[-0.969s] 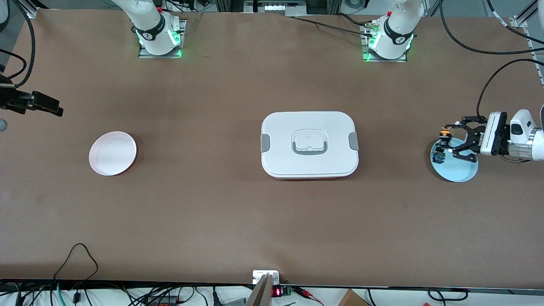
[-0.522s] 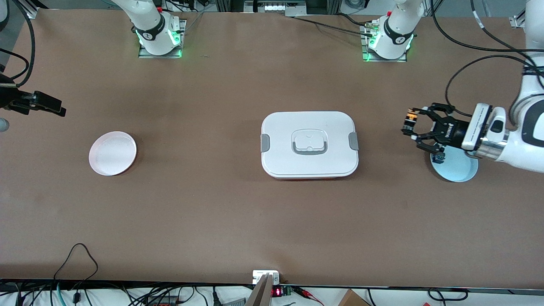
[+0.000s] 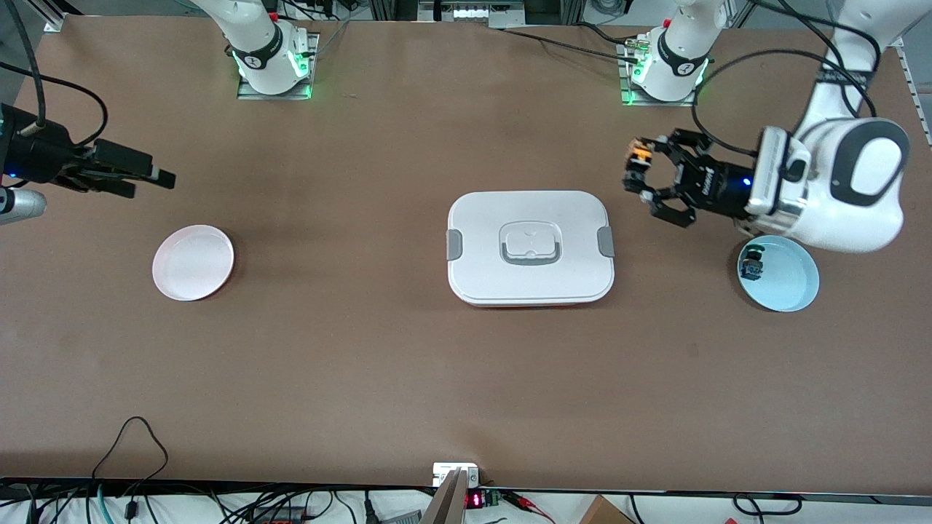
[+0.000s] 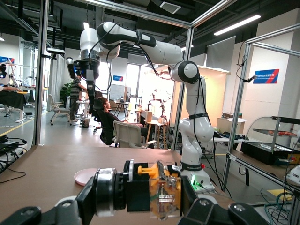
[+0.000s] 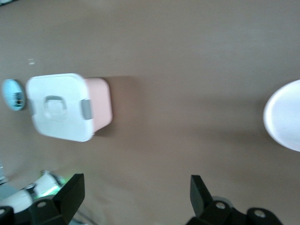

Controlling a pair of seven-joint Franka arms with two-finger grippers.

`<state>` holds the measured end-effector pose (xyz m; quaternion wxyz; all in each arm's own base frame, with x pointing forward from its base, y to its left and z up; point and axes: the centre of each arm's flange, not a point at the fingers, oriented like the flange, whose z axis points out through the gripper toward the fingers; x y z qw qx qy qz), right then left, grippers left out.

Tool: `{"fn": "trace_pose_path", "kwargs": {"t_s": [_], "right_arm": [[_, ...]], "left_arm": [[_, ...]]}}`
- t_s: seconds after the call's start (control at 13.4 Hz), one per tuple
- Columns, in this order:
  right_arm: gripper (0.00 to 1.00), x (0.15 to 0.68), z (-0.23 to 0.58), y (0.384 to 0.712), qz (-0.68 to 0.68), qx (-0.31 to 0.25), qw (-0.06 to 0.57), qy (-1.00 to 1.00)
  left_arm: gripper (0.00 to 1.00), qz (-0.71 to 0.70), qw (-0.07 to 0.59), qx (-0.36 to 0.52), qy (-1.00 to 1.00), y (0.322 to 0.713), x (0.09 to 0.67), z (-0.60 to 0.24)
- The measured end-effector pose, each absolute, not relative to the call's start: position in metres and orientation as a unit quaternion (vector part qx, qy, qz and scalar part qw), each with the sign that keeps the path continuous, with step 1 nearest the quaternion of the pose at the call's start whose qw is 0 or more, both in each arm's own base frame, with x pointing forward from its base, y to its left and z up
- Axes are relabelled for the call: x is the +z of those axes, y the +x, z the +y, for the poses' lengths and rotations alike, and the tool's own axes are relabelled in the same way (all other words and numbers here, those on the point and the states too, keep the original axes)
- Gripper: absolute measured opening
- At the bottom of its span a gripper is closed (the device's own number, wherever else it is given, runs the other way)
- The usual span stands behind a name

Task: Transfer orange switch to right arm and place
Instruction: 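Lift the orange switch with the left gripper while the right gripper reaches over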

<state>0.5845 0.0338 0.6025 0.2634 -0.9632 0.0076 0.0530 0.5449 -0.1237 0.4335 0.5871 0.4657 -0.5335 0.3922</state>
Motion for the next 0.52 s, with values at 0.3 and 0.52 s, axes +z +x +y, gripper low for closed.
{"fn": "trace_pose_path", "kwargs": {"t_s": [0.3, 0.52], "right_arm": [[1.00, 0.609, 0.085, 0.584, -0.020, 0.080, 0.387, -0.919], [1.00, 0.592, 0.145, 0.591, -0.042, 0.117, 0.467, -0.876]], "left_arm": [[0.72, -0.510, 0.569, 0.410, 0.498, 0.514, 0.450, -0.180], [0.72, -0.472, 0.569, 0.429, 0.519, 0.490, 0.446, -0.239]]}}
